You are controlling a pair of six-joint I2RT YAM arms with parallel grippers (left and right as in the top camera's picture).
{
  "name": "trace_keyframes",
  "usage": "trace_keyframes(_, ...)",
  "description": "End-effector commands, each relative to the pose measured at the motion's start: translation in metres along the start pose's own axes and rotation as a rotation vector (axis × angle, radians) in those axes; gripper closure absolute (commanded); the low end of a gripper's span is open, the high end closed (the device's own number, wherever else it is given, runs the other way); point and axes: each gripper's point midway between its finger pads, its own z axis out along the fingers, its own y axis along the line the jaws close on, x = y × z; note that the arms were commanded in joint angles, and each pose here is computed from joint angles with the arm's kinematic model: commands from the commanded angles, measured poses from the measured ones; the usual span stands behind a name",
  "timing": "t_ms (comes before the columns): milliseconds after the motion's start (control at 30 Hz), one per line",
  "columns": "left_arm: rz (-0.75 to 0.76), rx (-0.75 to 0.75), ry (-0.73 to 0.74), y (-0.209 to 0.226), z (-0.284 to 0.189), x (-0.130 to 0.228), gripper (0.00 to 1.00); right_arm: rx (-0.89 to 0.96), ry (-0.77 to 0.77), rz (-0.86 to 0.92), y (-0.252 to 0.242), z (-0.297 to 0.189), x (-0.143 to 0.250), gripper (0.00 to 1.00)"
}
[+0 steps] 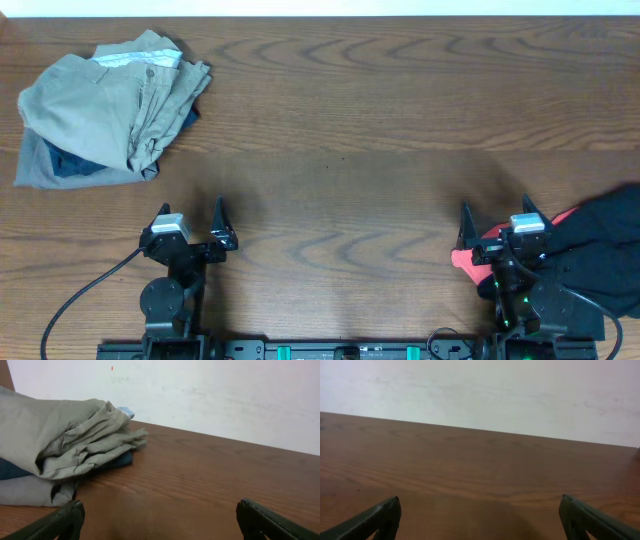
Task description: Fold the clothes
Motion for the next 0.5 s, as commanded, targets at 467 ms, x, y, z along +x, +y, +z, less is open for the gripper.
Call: trace_keyframes(467, -0.022, 0.022, 0.071, -0.003, 0.0, 0.016, 0.02, -0.02, 0.056, 0.184, 0.004, 0.003, 0.013, 0.01)
